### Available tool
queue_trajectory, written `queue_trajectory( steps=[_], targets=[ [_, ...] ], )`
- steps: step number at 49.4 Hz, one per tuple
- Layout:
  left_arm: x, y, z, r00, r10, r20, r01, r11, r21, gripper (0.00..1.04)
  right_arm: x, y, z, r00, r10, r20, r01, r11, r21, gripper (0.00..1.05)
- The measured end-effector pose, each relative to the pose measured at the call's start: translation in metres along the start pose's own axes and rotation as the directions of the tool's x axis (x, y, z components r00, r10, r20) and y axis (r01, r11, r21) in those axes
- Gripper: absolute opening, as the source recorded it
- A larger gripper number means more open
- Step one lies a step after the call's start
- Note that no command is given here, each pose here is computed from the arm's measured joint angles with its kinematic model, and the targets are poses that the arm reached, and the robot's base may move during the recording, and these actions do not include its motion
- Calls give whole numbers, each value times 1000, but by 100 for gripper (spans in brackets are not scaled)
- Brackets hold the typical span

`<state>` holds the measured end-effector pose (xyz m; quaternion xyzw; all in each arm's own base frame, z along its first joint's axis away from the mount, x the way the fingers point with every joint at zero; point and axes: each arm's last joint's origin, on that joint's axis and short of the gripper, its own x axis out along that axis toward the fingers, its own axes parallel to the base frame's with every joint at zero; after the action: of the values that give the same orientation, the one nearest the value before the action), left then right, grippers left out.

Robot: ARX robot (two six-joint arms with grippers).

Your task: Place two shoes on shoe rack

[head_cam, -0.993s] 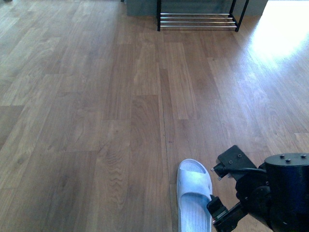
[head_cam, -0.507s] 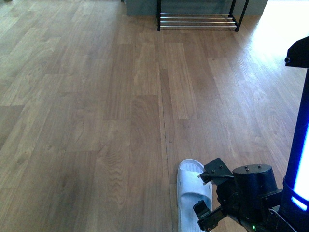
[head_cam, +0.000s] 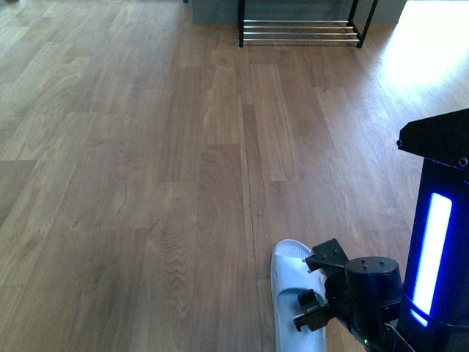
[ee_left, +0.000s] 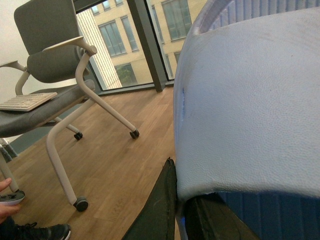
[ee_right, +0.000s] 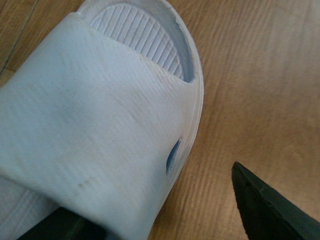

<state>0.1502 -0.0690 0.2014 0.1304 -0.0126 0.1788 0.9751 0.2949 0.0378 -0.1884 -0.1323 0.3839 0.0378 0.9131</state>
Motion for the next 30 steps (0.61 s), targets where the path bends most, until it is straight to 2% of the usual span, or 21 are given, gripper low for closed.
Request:
queue_trajectory(
  steps=[4,8,12,21,26,30],
  targets=[
    [0,0,0,1000,0,0,0,1000,0,2,-4,2,-1,1000,-19,21,19,1000,0,54],
    [0,0,0,1000,0,0,0,1000,0,2,1,3,1,1000,-13,-4,13,1000,-4,38],
    [0,0,0,1000,0,0,0,1000,0,2,6,3,5,1000,-15,-4,15,1000,-1,29],
    [0,0,0,1000,0,0,0,1000,0,2,18,-9,32,998,-47,33,47,999,15,1],
    [0,0,0,1000,0,0,0,1000,0,2,13,-23,45,995,-78,67,77,997,28,1],
    [0,0,0,1000,0,0,0,1000,0,2,-6,-38,50,990,-64,123,63,998,13,1]
  ],
)
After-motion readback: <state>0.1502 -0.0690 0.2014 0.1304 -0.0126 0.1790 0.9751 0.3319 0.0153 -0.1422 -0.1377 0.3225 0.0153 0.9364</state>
